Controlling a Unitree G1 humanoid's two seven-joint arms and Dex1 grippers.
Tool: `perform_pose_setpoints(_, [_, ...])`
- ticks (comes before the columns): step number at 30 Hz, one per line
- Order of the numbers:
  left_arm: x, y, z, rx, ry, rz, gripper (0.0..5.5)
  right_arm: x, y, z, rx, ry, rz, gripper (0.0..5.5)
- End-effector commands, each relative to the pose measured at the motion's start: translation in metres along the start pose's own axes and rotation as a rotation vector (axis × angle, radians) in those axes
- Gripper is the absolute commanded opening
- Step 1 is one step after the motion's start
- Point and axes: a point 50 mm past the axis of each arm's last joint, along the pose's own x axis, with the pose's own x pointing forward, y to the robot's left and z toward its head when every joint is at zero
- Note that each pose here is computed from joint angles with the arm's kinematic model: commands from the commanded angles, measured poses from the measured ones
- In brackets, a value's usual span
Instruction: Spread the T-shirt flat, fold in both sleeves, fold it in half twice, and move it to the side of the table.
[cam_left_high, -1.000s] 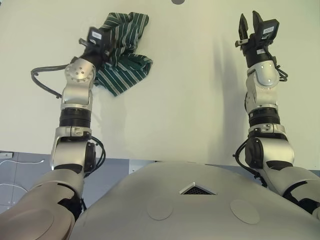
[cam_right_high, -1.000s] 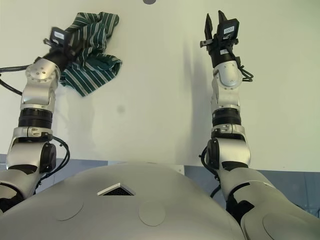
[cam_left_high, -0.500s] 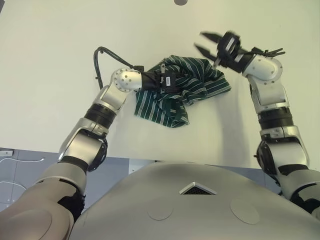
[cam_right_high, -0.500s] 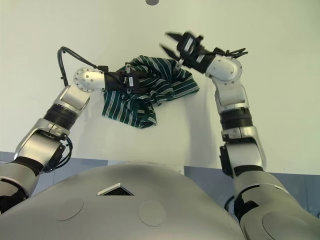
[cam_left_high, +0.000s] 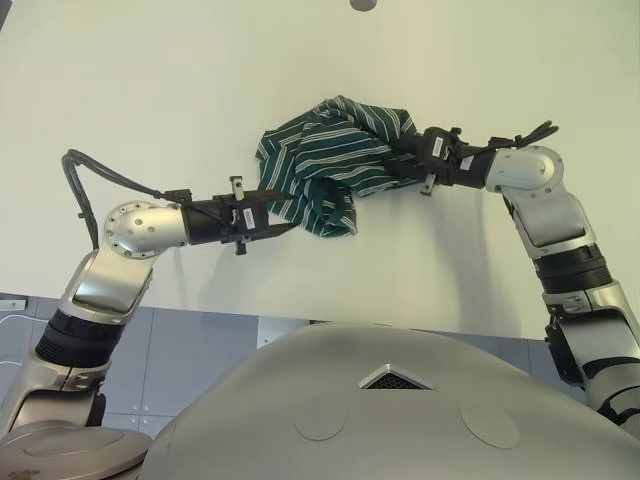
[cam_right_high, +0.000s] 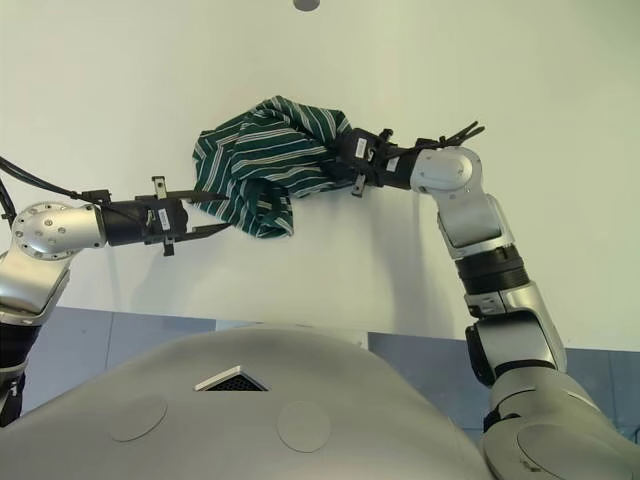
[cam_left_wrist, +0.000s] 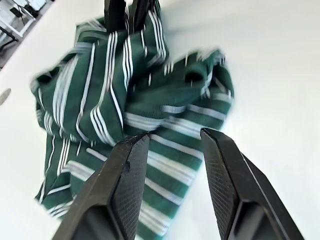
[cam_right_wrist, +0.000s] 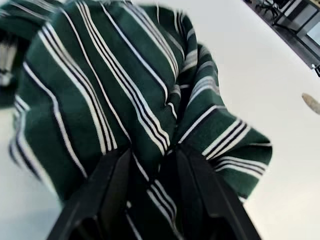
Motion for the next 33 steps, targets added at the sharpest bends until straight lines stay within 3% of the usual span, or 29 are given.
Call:
perform_pose_setpoints(1, [0.021, 0.004, -0.022, 0.049, 0.138, 0.067, 1.87, 0.001, -0.011, -0.011, -0.058, 0.104, -0.032, 1.58])
perform_pose_setpoints(7, [0.002, 0.011, -0.074, 0.052, 0.44, 0.094, 1.87, -0.007, -0.016, -0.007, -0.086, 0.105, -0.047, 1.58])
perform_pose_setpoints(12, [-0.021, 0.03, -0.096, 0.021, 0.549, 0.188, 1.87, -0.01, -0.015, -0.011, -0.095, 0.137, -0.032, 1.58])
perform_pose_setpoints(13, [-0.024, 0.034, -0.096, 0.029, 0.548, 0.206, 1.87, -0.009, -0.014, -0.01, -0.091, 0.129, -0.029, 1.58])
perform_pose_setpoints(16, [-0.017, 0.041, -0.036, -0.108, 0.126, 0.281, 1.87, -0.006, -0.009, 0.007, -0.027, 0.019, -0.02, 1.58])
perform_pose_setpoints(18, [-0.029, 0.04, -0.017, -0.148, 0.027, 0.283, 1.87, -0.007, -0.007, 0.011, 0.002, -0.006, -0.025, 1.58])
perform_pose_setpoints(21, [-0.054, 0.032, -0.007, -0.148, 0.064, 0.252, 1.87, -0.015, -0.004, 0.002, 0.043, 0.023, -0.054, 1.58])
perform_pose_setpoints(27, [-0.021, -0.018, -0.019, -0.088, 0.171, -0.018, 1.87, -0.022, -0.011, -0.011, 0.011, 0.108, -0.078, 1.58])
perform_pose_setpoints(30, [-0.015, -0.012, -0.03, 0.037, 0.26, -0.019, 1.87, -0.021, -0.011, -0.012, 0.004, 0.109, -0.071, 1.58])
perform_pose_setpoints(33, [-0.005, -0.005, -0.026, 0.096, 0.221, 0.035, 1.87, -0.018, -0.008, -0.008, 0.008, 0.089, -0.045, 1.58])
